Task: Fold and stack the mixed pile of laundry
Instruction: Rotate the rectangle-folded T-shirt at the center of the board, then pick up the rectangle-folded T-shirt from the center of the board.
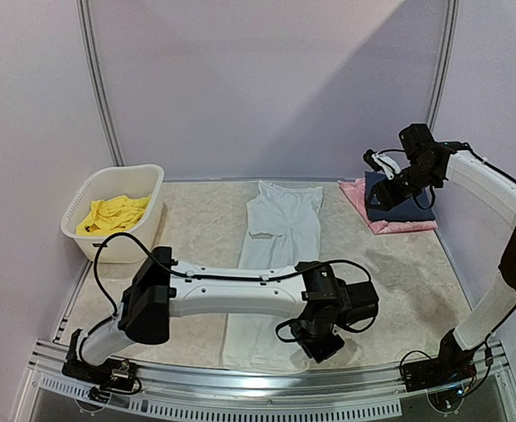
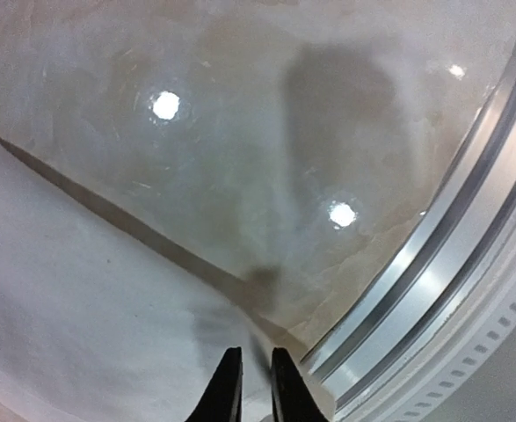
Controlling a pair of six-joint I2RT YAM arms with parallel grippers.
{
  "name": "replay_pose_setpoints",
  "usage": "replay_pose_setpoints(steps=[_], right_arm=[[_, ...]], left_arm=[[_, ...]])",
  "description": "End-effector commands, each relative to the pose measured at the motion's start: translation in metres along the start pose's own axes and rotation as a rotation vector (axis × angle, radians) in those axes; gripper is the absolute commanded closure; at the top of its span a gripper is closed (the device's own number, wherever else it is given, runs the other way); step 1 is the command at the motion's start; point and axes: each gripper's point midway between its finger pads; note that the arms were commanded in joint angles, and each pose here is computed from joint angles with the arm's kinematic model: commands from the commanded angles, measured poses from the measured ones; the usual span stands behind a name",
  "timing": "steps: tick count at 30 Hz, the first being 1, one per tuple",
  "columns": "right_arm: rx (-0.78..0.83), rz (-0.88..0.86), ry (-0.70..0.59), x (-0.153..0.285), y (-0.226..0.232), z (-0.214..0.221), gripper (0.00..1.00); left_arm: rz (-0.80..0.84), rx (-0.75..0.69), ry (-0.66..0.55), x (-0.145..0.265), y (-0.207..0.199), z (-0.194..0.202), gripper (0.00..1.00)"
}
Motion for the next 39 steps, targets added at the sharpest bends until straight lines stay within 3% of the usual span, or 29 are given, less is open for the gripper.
replay_pose_setpoints(steps=[1,6,10,11,14,18,25,33,39], right_arm=[[-0.035,-0.025,0.023,-0.004,-0.003,0.004,0.44],[-0.042,-0.038,0.021,0.002,-0.004,0.007,0.44],[0.038,-0.144,0.013,0.015,0.018,0.024,0.43],[0.096,-0.172,0.009,0.017,0.023,0.032,0.42],[0.199,-0.263,0.012,0.031,0.042,0.061,0.38],[0.338,-0.5,0.105,0.039,0.087,0.12,0.37],[0.915,-0.494,0.189,0.013,0.148,0.23,0.41],[1.352,-0.46,0.153,-0.002,0.203,0.273,0.46],[1.573,-0.441,0.162,-0.018,0.224,0.306,0.48]], left_arm=[[0.062,-0.039,-0.014,0.003,-0.003,-0.008,0.85],[0.069,-0.095,-0.078,0.026,-0.004,-0.013,0.76],[-0.119,-0.115,-0.128,0.065,0.039,0.007,0.66],[-0.157,-0.08,-0.178,0.087,0.055,0.013,0.63],[-0.148,0.116,-0.236,0.099,0.097,0.051,0.6],[-0.083,0.443,-0.303,0.087,0.127,0.105,0.6],[0.036,0.679,-0.355,0.063,0.11,0.154,0.57],[0.153,0.952,-0.39,0.034,0.094,0.192,0.52],[0.296,0.971,-0.378,0.022,0.065,0.178,0.51]])
Point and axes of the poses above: each gripper's point midway between its finger pads, its own x axis back along the fingers, its own y axis along the line the jaws close on, z = x × y, and after that the axes turned 15 degrees about -x, right-handed
